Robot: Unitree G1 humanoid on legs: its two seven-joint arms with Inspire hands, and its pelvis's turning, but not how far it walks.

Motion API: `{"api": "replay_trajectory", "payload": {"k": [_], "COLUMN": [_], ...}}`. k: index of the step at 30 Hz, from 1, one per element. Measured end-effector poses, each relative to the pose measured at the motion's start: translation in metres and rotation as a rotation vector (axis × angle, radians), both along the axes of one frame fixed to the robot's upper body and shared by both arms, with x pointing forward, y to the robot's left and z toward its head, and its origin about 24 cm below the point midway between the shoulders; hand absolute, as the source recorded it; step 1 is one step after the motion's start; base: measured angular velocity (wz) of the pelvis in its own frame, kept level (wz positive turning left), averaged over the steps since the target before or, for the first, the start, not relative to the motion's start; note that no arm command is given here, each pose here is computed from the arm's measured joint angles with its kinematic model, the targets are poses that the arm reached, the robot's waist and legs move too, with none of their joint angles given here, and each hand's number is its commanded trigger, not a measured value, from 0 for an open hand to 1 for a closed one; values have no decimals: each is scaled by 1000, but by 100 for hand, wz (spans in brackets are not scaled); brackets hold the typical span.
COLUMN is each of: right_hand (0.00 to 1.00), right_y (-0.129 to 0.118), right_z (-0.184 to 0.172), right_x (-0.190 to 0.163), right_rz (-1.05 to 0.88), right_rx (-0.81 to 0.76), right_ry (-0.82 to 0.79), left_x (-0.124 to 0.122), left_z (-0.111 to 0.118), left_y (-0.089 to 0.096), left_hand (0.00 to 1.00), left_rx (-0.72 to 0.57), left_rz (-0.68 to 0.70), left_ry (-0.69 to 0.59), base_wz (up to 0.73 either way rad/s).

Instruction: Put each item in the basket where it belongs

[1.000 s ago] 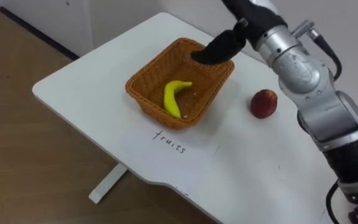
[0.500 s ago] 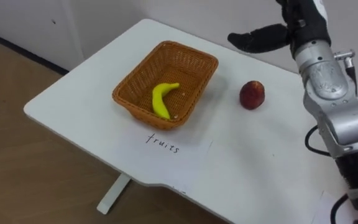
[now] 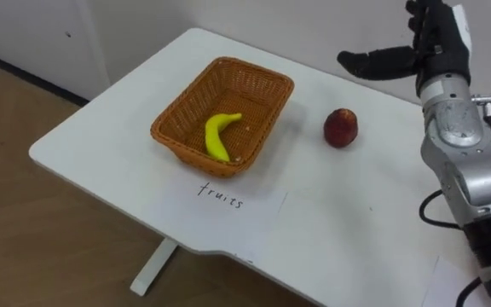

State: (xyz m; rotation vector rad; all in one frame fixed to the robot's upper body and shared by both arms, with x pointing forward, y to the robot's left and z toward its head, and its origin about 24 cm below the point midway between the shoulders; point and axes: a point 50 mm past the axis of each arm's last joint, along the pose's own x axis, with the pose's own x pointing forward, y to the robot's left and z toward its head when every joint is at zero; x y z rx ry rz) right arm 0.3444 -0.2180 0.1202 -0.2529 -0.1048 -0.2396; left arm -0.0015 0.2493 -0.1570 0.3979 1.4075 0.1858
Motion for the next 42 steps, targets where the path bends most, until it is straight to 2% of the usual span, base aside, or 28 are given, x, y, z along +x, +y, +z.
{"api": "replay_trajectory", "payload": {"k": [8,21,27,42], "right_hand": [0,0,0,0], "right_y": [-5,-21,-21,-34], "right_z": [-7,-40,-43,-62], "right_x": [0,-1,-1,-3], "right_rz": [-29,-78,-63,-108], "right_rx": [32,24,26,-16], "right_ry": [17,157,172,270], "left_x": [1,-1,-1,24], "left_z": [0,-2,-2,-5], "left_y": [0,-5,-6,-14], "left_hand": [0,0,0,0], "left_rx": [-2,-13,-16,-69], "left_rz": [-2,4,3,-59], "left_ry": [-7,4,4,-39], "base_wz": [1,2,0,-3]}}
